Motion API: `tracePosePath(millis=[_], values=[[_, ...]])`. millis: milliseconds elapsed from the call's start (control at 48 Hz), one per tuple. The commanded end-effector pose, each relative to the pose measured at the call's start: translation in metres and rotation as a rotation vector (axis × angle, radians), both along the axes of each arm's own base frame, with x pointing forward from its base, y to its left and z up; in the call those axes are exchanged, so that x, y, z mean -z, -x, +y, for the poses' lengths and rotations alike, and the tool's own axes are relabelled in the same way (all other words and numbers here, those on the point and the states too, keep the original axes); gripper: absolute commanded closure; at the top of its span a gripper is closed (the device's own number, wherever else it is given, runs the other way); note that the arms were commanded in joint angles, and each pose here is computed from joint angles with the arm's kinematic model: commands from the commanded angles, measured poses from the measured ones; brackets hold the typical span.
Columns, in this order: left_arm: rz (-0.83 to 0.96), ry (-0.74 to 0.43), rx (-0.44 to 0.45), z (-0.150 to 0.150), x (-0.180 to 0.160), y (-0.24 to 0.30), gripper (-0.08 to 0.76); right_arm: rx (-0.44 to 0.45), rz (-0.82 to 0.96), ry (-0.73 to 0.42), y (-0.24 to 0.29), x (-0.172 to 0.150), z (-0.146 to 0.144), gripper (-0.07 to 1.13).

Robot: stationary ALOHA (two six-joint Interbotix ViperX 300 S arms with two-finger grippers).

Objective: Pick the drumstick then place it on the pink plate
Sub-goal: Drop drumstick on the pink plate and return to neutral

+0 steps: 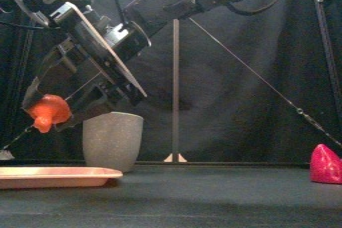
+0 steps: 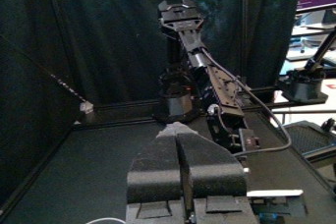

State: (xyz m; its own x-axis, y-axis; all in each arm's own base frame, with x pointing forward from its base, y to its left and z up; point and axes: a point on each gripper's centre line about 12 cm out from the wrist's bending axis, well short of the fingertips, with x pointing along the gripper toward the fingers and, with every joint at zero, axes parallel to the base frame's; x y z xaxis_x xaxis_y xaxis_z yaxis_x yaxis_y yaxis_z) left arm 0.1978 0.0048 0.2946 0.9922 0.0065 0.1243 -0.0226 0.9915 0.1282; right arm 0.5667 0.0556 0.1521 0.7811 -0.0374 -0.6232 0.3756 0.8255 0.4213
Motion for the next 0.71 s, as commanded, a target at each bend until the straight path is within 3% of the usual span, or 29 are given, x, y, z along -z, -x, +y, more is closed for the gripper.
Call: tracePosePath(millis=[21, 167, 438, 708], values=[[-0.027, -0.009, 0.001, 0.0, -0.008, -0.001, 0.656, -0.001, -0.054, 0.0, -0.006, -0.024, -0.001, 0.18], [-0.024, -0.008, 0.001, 0.0, -0.008, -0.001, 0.656, 0.02, -0.024, 0.019, -0.005, -0.025, -0.004, 0.02], [-0.023, -0.007, 0.001, 0.0, -0.007, -0.001, 0.656, 0.048, 0.024, 0.107, 0.01, -0.038, -0.015, 0.02], [-0.016, -0.008, 0.001, 0.0, -0.004, -0.001, 0.656, 0.04, -0.002, 0.17, 0.048, -0.071, -0.024, 0.02]])
